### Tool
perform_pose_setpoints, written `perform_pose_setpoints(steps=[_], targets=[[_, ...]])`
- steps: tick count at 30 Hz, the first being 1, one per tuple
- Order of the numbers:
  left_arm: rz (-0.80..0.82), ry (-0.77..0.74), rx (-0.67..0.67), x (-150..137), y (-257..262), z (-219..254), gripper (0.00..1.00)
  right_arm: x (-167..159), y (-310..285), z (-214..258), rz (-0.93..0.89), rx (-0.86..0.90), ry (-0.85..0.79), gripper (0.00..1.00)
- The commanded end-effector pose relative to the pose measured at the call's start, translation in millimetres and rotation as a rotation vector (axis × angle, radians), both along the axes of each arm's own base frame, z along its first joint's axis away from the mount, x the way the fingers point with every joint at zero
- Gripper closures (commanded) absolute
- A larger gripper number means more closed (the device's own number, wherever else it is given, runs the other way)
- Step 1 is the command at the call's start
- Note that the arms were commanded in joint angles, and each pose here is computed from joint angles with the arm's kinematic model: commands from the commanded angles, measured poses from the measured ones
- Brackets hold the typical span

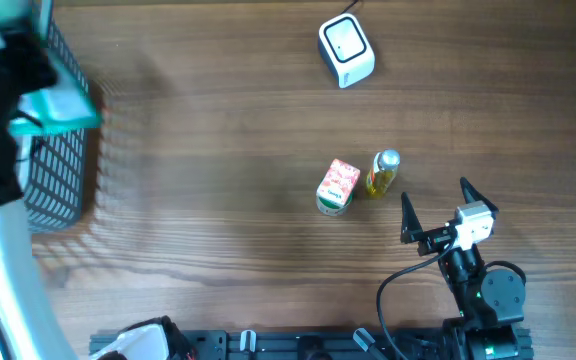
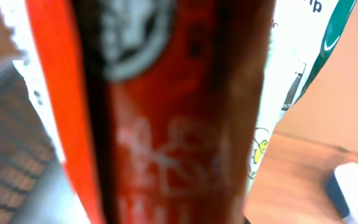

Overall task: Scan the item barcode
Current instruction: 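Carry the green packet out and lower it beside the tissue pack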

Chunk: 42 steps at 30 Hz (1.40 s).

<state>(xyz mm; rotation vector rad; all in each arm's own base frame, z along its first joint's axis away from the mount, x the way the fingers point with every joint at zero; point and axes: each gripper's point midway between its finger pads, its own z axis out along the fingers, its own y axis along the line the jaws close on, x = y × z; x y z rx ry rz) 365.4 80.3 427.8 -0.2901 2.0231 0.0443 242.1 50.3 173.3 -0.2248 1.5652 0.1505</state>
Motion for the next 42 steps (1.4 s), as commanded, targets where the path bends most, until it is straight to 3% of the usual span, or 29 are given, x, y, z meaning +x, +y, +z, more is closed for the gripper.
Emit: perform_pose_setpoints(steps=[1, 8, 15, 19, 26, 32, 42], targets=[[-0.083, 0.073, -0.112, 0.3, -48.7, -17.9, 0.96, 0.1, -0.6, 0.7, -0.002, -0.004, -0.005, 0.00], [-0.167, 0.449, -0.244, 0.2, -125.9, -109.9, 0.96, 0.1, -0.6, 0.7, -0.002, -0.004, -0.005, 0.00], [-0.186, 0.683, -0.262, 11.4, -179.3, -208.9, 0.96, 0.1, -0.6, 0.7, -0.002, -0.004, -0.005, 0.00], [-0.131, 0.708, -0.315, 12.0, -194.5, -252.4, 0.96, 0.1, -0.6, 0.7, -0.002, -0.004, -0.005, 0.00], [-0.086, 0.702, -0.208, 0.5, -205.4, -315.4, 0.96, 0.1, -0.6, 0.7, -0.002, -0.004, -0.005, 0.00], [-0.107, 0.701, -0.223, -15.6, -224.0, -357.0, 0.96, 0.1, -0.6, 0.7, -0.002, -0.004, -0.005, 0.00], [-0.156, 0.692, -0.214, -27.4, -239.3, -377.9, 0.96, 0.1, -0.6, 0.7, -0.002, -0.004, -0.005, 0.00]])
